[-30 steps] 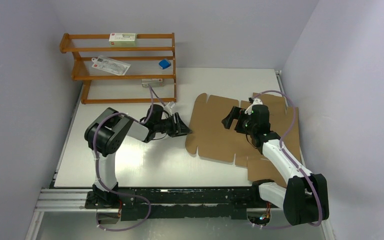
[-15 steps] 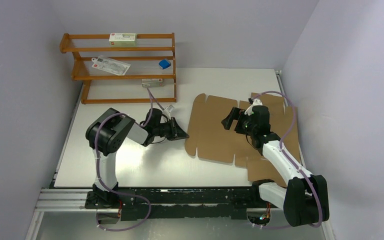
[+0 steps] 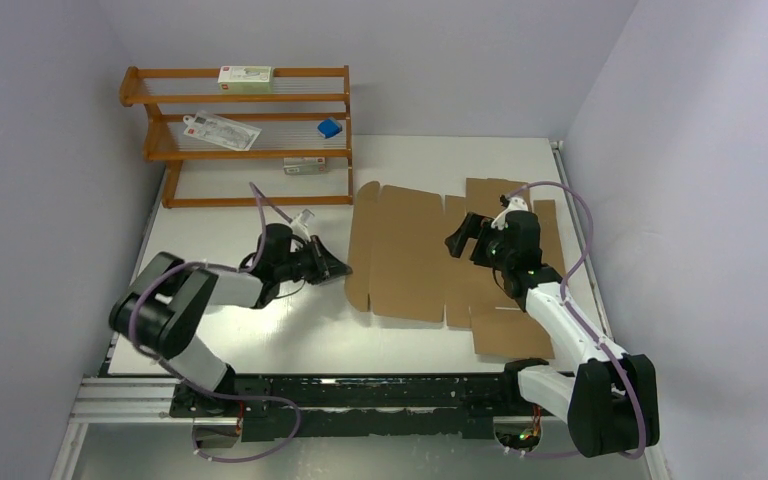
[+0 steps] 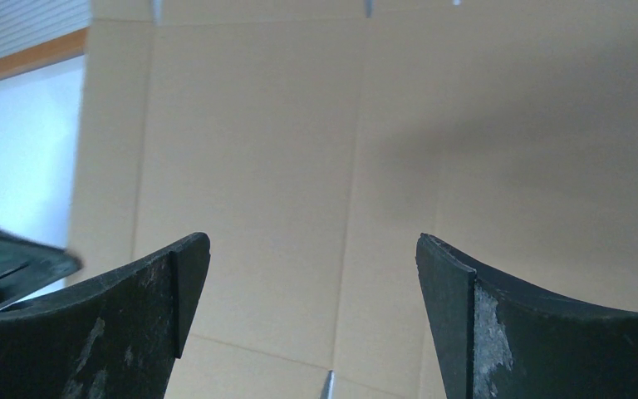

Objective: Fold the paper box

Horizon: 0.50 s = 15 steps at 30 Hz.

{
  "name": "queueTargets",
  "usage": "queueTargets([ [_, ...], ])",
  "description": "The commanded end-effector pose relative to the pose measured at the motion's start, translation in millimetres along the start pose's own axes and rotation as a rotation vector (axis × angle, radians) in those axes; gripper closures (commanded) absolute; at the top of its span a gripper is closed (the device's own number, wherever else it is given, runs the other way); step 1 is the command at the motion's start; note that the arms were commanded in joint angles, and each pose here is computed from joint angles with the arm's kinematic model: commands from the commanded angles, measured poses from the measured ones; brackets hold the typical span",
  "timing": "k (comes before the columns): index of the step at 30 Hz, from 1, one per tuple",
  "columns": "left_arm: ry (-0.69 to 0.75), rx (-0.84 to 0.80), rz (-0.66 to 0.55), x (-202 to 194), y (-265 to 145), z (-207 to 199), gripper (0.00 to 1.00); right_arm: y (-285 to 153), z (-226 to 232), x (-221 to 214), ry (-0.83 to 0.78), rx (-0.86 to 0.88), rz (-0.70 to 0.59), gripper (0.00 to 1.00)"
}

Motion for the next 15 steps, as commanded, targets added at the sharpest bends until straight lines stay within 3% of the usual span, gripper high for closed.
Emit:
queueTargets([
  [1, 0.063, 0.027, -0.073, 1.3, -19.1, -8.9, 0.95, -0.8, -4.3, 9.2, 0.019, -0.068, -0.018, 0.0],
  [8, 0.088, 0.017, -0.148, -10.9, -50.8, -27.5, 0.95, 5.9, -11.9, -0.1, 0.09, -0.147, 0.018, 0.0],
  [15, 0.028, 0.012, -0.163, -37.7, -72.6, -21.2, 0.94, 18.1, -23.9, 5.5, 0.104, -0.255, 0.052, 0.0],
])
Point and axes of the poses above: each gripper's point midway between its finger pads, its own y axis out along the fingers, its own z axis along the line the jaws close on, x = y × z, the point moved 7 cm from there along -y, back along the fingers, and after that the axes turned 15 degrees about -y, right-handed, at the moved point
